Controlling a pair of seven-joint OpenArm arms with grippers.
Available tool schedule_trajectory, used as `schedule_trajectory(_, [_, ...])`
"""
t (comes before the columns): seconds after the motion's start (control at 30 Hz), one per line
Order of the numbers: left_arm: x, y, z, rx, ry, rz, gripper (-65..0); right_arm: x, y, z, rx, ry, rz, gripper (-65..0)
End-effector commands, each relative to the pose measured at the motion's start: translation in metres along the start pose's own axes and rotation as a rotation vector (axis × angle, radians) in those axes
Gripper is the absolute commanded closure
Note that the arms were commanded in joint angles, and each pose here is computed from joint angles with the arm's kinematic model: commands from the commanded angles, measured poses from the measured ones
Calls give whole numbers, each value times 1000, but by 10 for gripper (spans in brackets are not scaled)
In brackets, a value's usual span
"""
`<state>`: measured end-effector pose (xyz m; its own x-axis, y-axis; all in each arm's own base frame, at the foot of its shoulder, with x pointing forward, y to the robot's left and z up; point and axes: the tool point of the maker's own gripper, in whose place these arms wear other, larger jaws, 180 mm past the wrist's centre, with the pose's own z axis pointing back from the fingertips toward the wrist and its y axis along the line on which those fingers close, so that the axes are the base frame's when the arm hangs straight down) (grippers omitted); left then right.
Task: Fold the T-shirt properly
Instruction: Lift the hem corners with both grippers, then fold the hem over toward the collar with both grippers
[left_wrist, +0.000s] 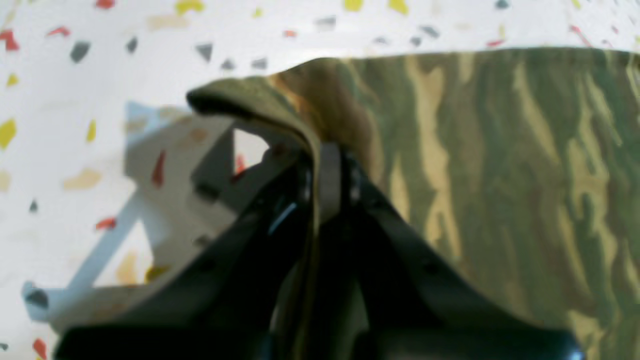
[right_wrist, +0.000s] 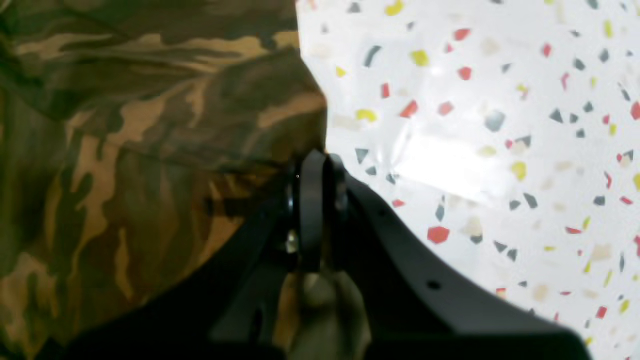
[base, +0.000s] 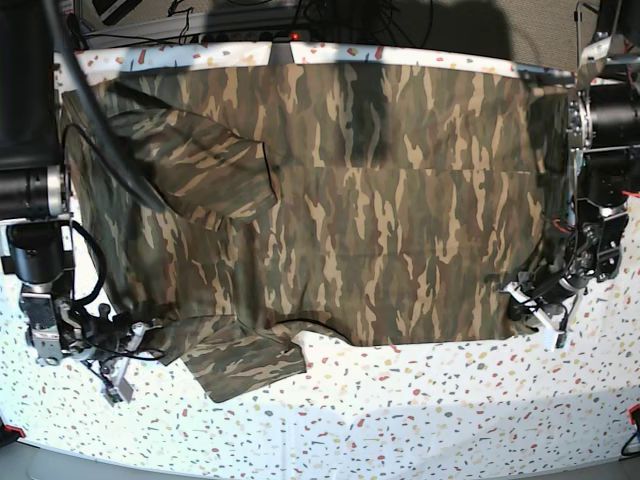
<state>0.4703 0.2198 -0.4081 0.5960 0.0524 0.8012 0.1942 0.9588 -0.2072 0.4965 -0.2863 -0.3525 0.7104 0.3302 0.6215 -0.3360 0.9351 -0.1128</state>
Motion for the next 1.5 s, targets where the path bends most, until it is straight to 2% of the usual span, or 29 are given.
schedule_trajectory(0.0, [40,3,4,-9,-98,4,0,32,-14,15,-19,-74,-1,0])
schedule_trajectory(0.13, [51,6,11,-18,-124,48,0,32,-22,26,-19,-65,-24,0])
schedule_trajectory(0.3, [51,3,21,-26,-138,1,0,30,-26,40,5,-118,-62,0])
schedule_trajectory(0.43, [52,-17,37,-75,-195,-26,0,20,-14,50,42,-147,-35,0])
schedule_trajectory(0.6, [32,-27,58,-24,-182,-109,0,1,14,71,123,-193,19,0])
schedule_trajectory(0.67, [26,-24,69,-5,-201,-104,0,-9,22,80,137,-187,59,0])
schedule_trajectory(0.87, [18,-4,109,64,-262,-76,0,-25,27,103,94,-174,114,0])
schedule_trajectory(1.07, [16,2,151,101,-324,-66,0,-43,31,125,104,-223,39,0])
schedule_trajectory(1.47, [-13,-17,177,88,-267,-117,0,-90,31,167,52,-220,14,0])
